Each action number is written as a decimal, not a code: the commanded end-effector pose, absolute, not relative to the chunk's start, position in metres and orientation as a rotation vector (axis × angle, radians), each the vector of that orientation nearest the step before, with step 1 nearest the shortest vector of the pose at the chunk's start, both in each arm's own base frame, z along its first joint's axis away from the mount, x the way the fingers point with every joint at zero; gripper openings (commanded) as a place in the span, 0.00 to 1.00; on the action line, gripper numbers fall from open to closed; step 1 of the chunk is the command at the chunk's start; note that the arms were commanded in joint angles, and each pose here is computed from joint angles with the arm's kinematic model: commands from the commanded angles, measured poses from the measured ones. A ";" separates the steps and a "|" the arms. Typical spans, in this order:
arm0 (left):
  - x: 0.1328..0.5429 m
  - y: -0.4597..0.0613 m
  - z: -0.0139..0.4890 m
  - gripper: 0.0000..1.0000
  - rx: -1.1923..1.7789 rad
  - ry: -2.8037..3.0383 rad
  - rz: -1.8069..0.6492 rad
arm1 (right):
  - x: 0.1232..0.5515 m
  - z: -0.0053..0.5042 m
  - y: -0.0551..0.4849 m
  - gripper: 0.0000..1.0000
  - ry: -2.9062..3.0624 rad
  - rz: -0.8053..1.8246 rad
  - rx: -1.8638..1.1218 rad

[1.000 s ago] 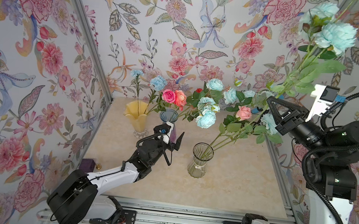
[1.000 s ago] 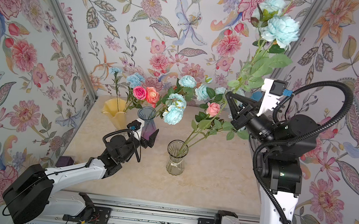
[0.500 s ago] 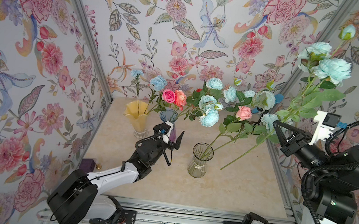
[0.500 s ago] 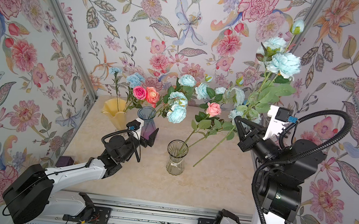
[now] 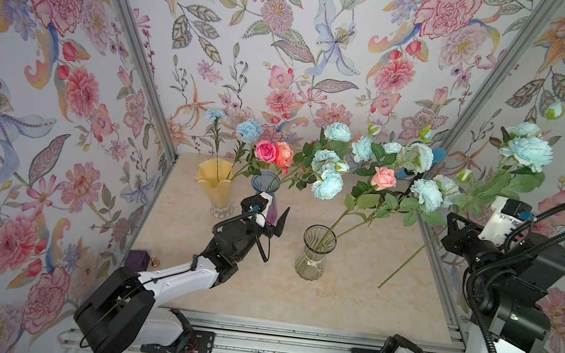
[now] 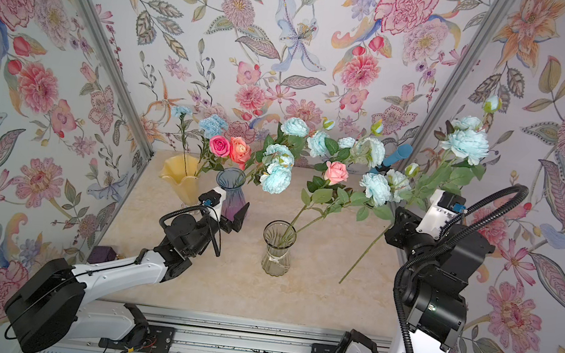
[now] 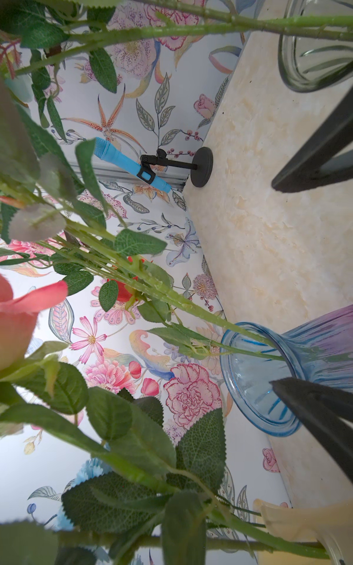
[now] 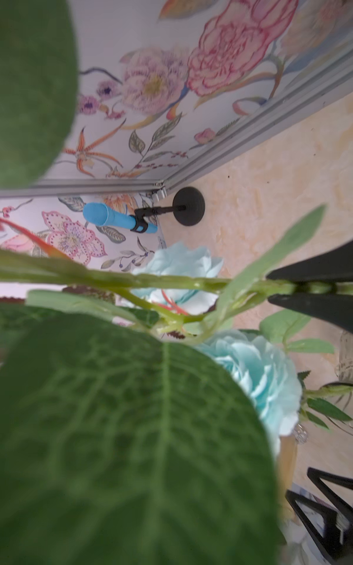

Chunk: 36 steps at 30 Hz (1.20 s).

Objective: Pick out blue flowers from the vase
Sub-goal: Place the flower at the center of the board.

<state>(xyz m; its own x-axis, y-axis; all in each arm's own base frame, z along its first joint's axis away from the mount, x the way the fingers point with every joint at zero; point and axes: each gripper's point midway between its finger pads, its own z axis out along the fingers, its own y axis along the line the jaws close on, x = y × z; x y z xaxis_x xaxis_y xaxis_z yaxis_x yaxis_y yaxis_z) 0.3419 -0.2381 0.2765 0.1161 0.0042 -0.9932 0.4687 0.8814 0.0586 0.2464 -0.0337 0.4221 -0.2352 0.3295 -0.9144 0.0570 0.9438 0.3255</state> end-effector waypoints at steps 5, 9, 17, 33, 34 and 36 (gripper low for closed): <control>0.341 -0.239 0.279 0.96 0.403 1.407 -0.350 | 0.270 0.378 -0.075 0.00 1.868 0.146 0.434; 0.341 -0.238 0.279 0.96 0.405 1.407 -0.340 | 0.294 0.353 -0.081 0.00 1.918 0.150 0.424; 0.342 -0.243 0.277 0.96 0.418 1.412 -0.353 | 0.343 0.308 -0.038 0.00 2.135 0.138 0.215; 0.342 -0.248 0.276 0.96 0.449 1.412 -0.359 | 0.425 0.211 0.011 0.00 2.417 0.378 0.037; 0.342 -0.248 0.275 0.96 0.449 1.413 -0.357 | 0.429 0.202 0.008 0.00 2.438 0.347 0.042; 0.342 -0.248 0.275 0.96 0.451 1.414 -0.354 | 0.438 0.181 0.002 0.00 2.490 0.290 0.052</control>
<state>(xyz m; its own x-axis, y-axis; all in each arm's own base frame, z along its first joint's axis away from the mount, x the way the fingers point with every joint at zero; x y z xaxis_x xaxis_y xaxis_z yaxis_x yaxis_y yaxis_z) 0.3436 -0.2413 0.2681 0.1037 0.0276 -0.9942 0.4757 0.8765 0.0740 0.4230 0.0075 0.1873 -0.8064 0.1494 -0.5722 -0.0244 0.9584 0.2845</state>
